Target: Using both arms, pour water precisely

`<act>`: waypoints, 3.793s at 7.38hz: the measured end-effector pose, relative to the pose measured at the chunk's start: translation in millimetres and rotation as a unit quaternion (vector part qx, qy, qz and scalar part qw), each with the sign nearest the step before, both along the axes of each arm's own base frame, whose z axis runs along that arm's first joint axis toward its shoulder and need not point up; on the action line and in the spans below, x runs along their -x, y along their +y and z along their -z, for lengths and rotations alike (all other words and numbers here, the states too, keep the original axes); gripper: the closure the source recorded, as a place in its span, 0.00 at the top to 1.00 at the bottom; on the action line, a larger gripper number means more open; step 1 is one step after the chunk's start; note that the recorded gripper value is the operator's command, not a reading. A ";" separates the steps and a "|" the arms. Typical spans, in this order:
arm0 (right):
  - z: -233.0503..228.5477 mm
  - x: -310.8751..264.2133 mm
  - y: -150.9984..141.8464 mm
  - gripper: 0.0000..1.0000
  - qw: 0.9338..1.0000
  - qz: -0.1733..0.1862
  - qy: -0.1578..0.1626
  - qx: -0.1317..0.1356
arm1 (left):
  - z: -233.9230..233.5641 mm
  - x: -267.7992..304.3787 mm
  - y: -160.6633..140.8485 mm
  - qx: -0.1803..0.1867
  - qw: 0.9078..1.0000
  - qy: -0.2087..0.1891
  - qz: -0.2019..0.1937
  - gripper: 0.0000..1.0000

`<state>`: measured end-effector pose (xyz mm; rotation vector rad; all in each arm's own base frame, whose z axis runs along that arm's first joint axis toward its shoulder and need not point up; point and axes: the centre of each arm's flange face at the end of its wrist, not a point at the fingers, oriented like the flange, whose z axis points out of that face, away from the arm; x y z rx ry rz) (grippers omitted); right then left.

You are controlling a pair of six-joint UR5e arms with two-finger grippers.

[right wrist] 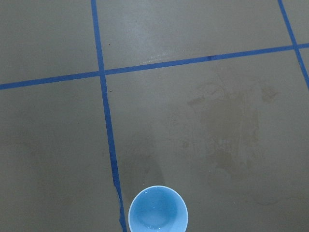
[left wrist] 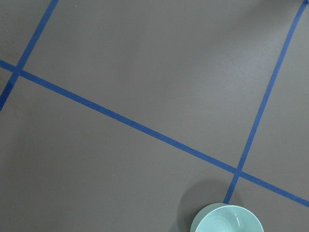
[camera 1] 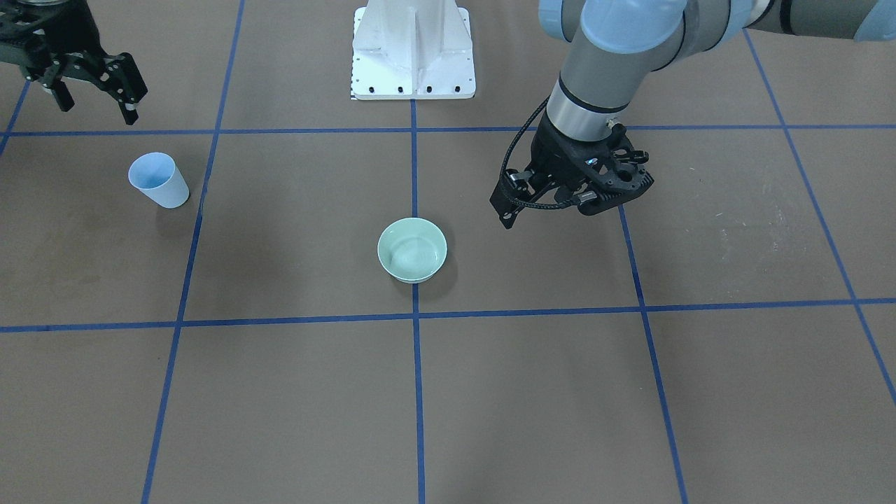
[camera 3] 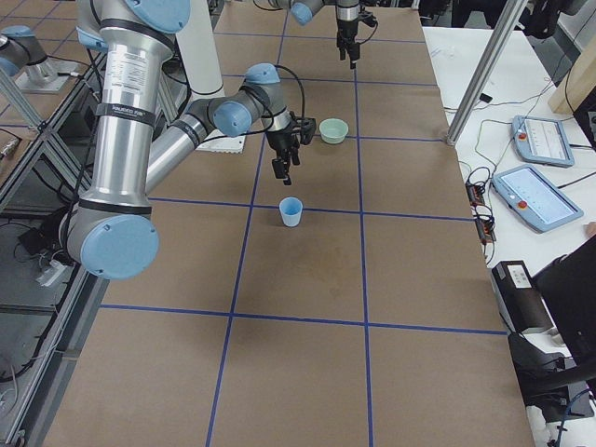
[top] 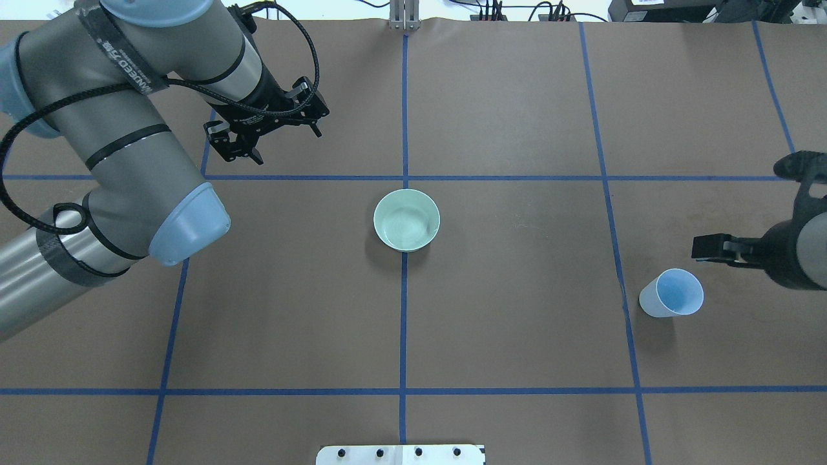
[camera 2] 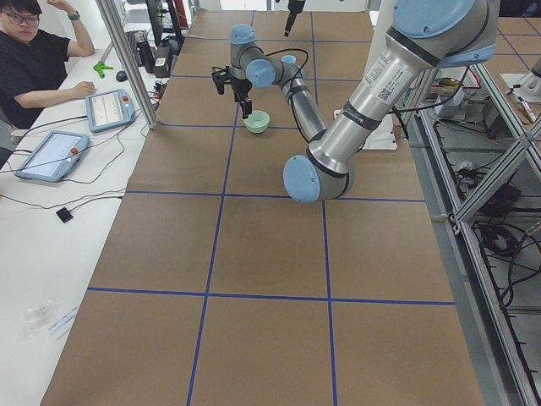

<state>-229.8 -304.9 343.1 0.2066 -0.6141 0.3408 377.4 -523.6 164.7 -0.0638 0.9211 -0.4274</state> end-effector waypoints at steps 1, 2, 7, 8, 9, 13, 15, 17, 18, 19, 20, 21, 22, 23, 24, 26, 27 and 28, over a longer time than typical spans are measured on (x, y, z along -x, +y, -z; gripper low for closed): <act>-2.8 25.9 20.0 1.00 1.000 -0.020 0.015 -0.017 | -13.3 8.5 4.9 -0.021 1.000 -0.007 -0.017 1.00; -11.3 44.0 40.0 1.00 0.998 -0.033 0.032 -0.035 | -35.7 22.9 14.6 -0.051 0.998 -0.019 -0.043 1.00; -73.9 115.0 128.8 0.99 0.979 -0.122 0.051 -0.156 | -105.9 57.2 37.8 -0.085 0.991 -0.055 -0.091 1.00; -92.1 126.8 136.2 0.99 0.973 -0.137 0.053 -0.178 | -110.1 57.1 38.5 -0.084 0.990 -0.057 -0.094 1.00; -106.7 134.4 139.7 0.99 0.968 -0.148 0.055 -0.193 | -111.7 56.4 38.8 -0.083 0.990 -0.058 -0.095 1.00; -148.9 164.2 140.1 0.99 0.955 -0.174 0.069 -0.232 | -116.7 51.5 39.3 -0.083 0.989 -0.061 -0.102 1.00; -163.0 164.0 130.8 0.99 0.950 -0.183 0.083 -0.238 | -118.2 50.2 39.4 -0.082 0.989 -0.062 -0.103 1.00; -177.3 161.1 115.5 0.99 0.945 -0.196 0.102 -0.240 | -119.2 48.6 38.2 -0.081 0.989 -0.063 -0.103 1.00; -184.6 163.7 108.6 0.99 0.943 -0.203 0.110 -0.241 | -119.6 47.4 36.9 -0.080 0.989 -0.064 -0.103 1.00; -187.6 166.5 103.6 0.99 0.941 -0.208 0.113 -0.241 | -120.9 46.7 36.1 -0.078 0.989 -0.065 -0.103 1.00; -187.2 169.5 101.3 0.99 0.941 -0.210 0.113 -0.240 | -122.9 46.0 35.4 -0.076 0.990 -0.066 -0.103 1.00; -184.6 172.6 99.9 0.99 0.941 -0.212 0.111 -0.240 | -124.6 45.4 34.7 -0.074 0.990 -0.068 -0.103 1.00; -183.3 173.7 98.3 0.99 0.941 -0.214 0.110 -0.240 | -125.8 45.0 34.3 -0.073 0.990 -0.068 -0.104 1.00; -182.6 172.7 95.1 1.00 0.940 -0.215 0.112 -0.241 | -126.3 44.7 34.0 -0.073 0.990 -0.069 -0.104 1.00; -182.1 170.9 91.2 0.99 0.939 -0.216 0.115 -0.243 | -126.3 44.3 33.5 -0.072 0.990 -0.069 -0.104 1.00; -183.3 168.3 85.1 0.99 0.936 -0.219 0.121 -0.247 | -126.3 42.8 32.7 -0.072 0.990 -0.069 -0.104 1.00; -186.3 168.0 83.4 0.99 0.935 -0.220 0.125 -0.249 | -126.9 42.1 32.2 -0.071 0.990 -0.070 -0.104 1.00; -188.9 167.7 82.3 0.99 0.934 -0.220 0.128 -0.250 | -128.2 41.3 31.2 -0.071 0.990 -0.071 -0.103 1.00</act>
